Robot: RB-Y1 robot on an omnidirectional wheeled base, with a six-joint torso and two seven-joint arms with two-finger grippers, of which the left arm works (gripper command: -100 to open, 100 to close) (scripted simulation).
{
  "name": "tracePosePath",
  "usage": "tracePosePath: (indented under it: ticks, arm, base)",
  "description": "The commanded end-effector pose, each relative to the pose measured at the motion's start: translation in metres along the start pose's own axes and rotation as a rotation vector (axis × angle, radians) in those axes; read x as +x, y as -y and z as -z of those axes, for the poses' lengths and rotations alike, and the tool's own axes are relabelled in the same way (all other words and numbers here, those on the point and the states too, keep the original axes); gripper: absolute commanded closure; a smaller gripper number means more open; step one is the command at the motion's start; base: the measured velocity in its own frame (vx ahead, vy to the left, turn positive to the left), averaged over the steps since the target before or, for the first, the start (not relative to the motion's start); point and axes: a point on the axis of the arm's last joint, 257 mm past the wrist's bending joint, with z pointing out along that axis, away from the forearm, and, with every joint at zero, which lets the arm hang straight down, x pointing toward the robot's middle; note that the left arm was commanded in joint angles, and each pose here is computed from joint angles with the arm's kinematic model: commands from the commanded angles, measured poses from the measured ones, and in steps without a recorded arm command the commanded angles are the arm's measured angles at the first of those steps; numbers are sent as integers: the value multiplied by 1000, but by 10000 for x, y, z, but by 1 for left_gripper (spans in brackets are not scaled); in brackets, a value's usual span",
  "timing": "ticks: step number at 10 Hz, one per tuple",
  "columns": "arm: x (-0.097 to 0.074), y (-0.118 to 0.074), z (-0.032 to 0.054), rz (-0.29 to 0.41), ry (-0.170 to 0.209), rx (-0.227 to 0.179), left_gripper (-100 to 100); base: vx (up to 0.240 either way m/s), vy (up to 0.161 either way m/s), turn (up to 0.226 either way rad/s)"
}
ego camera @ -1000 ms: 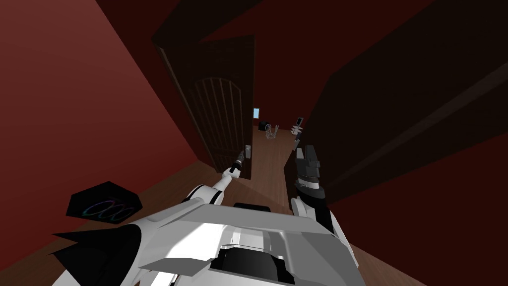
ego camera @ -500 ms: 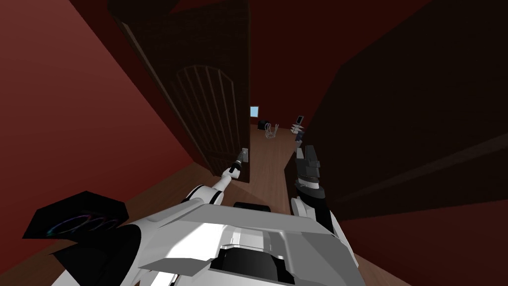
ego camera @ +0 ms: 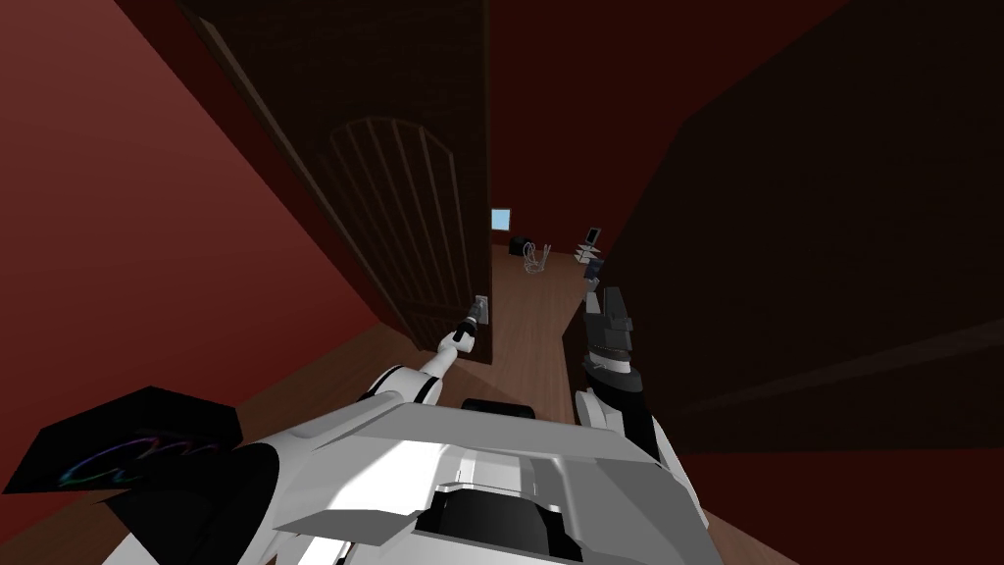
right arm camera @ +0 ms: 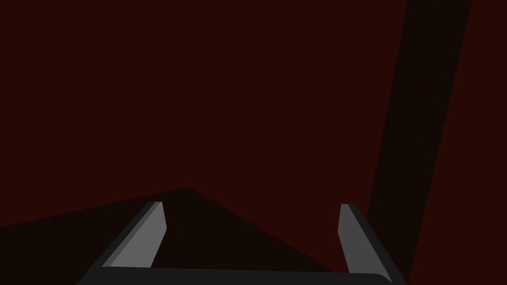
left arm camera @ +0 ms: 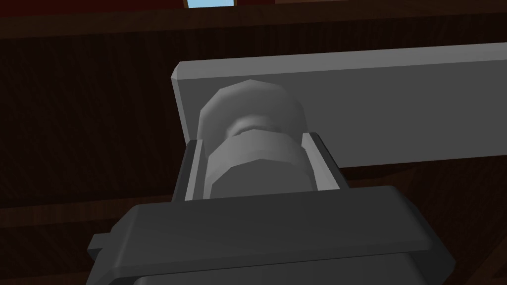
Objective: Push the door open
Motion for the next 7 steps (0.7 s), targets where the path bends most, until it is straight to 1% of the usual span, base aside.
tracePosePath:
  ticks: [1, 4, 5, 7]
  arm:
    - [1, -13, 6, 0, 0, -3, 100]
    - [1, -13, 6, 0, 0, -3, 100]
    - [-104, -31, 15, -3, 19, -7, 100]
    - [-175, -28, 17, -5, 32, -7, 100]
  base:
    - [-23, 6, -9]
    - [-6, 1, 1]
    - [71, -34, 22]
    - [148, -71, 42]
